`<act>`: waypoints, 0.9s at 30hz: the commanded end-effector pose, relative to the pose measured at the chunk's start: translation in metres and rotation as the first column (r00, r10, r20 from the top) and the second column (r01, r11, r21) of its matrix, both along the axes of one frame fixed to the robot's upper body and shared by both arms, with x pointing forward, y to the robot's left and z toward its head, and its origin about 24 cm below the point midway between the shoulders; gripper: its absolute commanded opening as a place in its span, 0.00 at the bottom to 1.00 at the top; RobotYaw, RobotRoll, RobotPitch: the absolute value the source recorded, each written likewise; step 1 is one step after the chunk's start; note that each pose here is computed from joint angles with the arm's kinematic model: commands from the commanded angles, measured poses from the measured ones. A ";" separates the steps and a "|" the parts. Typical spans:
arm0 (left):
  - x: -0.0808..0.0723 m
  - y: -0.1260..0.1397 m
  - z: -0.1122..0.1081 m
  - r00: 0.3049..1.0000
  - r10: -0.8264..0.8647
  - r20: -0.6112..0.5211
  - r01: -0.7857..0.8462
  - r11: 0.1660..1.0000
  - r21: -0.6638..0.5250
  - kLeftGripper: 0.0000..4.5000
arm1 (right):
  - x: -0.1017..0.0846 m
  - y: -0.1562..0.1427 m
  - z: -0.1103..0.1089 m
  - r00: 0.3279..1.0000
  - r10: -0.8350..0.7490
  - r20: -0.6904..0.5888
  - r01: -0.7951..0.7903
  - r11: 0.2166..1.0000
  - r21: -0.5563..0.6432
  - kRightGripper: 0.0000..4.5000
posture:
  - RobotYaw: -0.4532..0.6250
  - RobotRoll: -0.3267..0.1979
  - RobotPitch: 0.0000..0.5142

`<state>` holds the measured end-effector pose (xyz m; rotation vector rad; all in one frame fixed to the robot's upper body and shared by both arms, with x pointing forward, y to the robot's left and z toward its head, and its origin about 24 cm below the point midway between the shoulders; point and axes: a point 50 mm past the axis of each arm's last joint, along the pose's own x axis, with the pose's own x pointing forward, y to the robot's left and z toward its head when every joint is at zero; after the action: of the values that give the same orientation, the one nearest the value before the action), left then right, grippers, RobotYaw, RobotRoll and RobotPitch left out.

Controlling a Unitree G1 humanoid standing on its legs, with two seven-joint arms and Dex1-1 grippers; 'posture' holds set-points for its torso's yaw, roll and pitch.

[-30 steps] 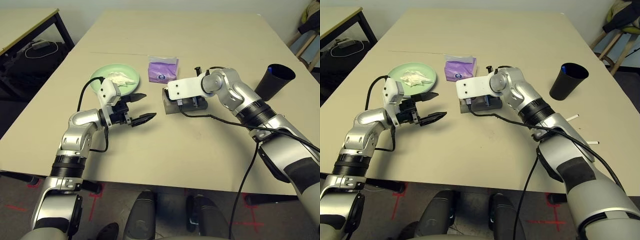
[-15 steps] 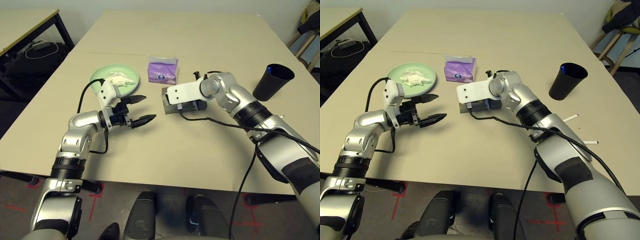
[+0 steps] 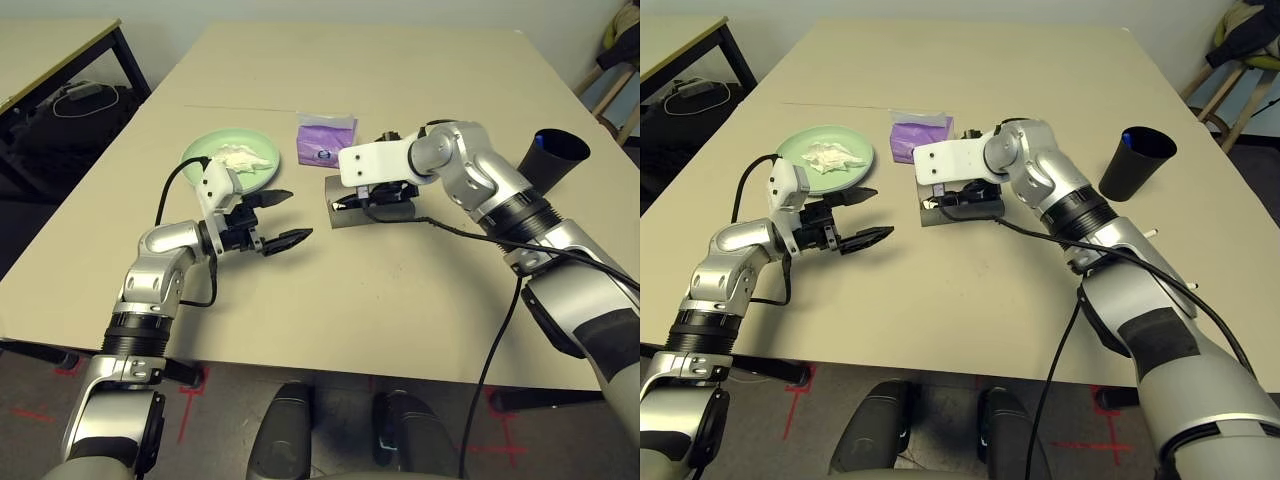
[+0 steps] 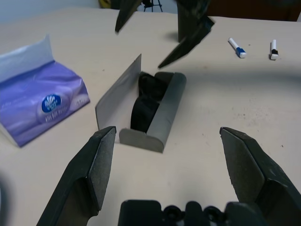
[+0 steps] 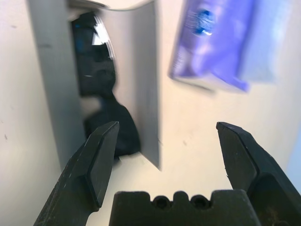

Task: Organize and tidy the items on the table.

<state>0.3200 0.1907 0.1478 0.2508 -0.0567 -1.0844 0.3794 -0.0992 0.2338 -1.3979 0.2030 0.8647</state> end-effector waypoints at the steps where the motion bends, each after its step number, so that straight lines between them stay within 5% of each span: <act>1: 0.003 -0.004 -0.004 1.000 -0.017 -0.010 0.017 1.000 0.017 1.00 | -0.004 -0.014 0.004 0.997 -0.048 -0.059 0.053 0.994 0.100 0.99 | 0.58 0.62 0.13; 10: 0.011 -0.002 -0.008 1.000 0.021 0.002 -0.021 0.999 0.029 1.00 | -0.021 -0.054 -0.031 0.965 -0.019 -0.263 0.162 0.831 0.532 0.99 | 0.52 0.62 0.12; 16: 0.019 -0.017 -0.001 0.998 0.044 0.044 -0.042 0.999 -0.026 1.00 | -0.030 -0.075 -0.060 0.923 -0.035 -0.384 0.334 0.567 0.753 0.99 | 0.52 0.62 0.12; 21: 0.020 -0.020 -0.002 0.997 0.043 0.064 -0.041 0.999 -0.031 1.00 | -0.037 -0.089 -0.072 0.915 -0.079 -0.396 0.393 0.395 0.830 0.99 | 0.54 0.62 0.13; 27: 0.019 -0.019 -0.012 0.999 0.022 0.044 -0.020 0.999 -0.041 1.00 | -0.049 -0.105 -0.092 0.958 -0.115 -0.262 0.286 0.360 0.888 0.99 | 0.55 0.62 0.13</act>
<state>0.3411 0.1726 0.1445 0.2406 -0.1303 -1.0365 0.3325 -0.1994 0.1421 -0.1869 0.0373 0.6902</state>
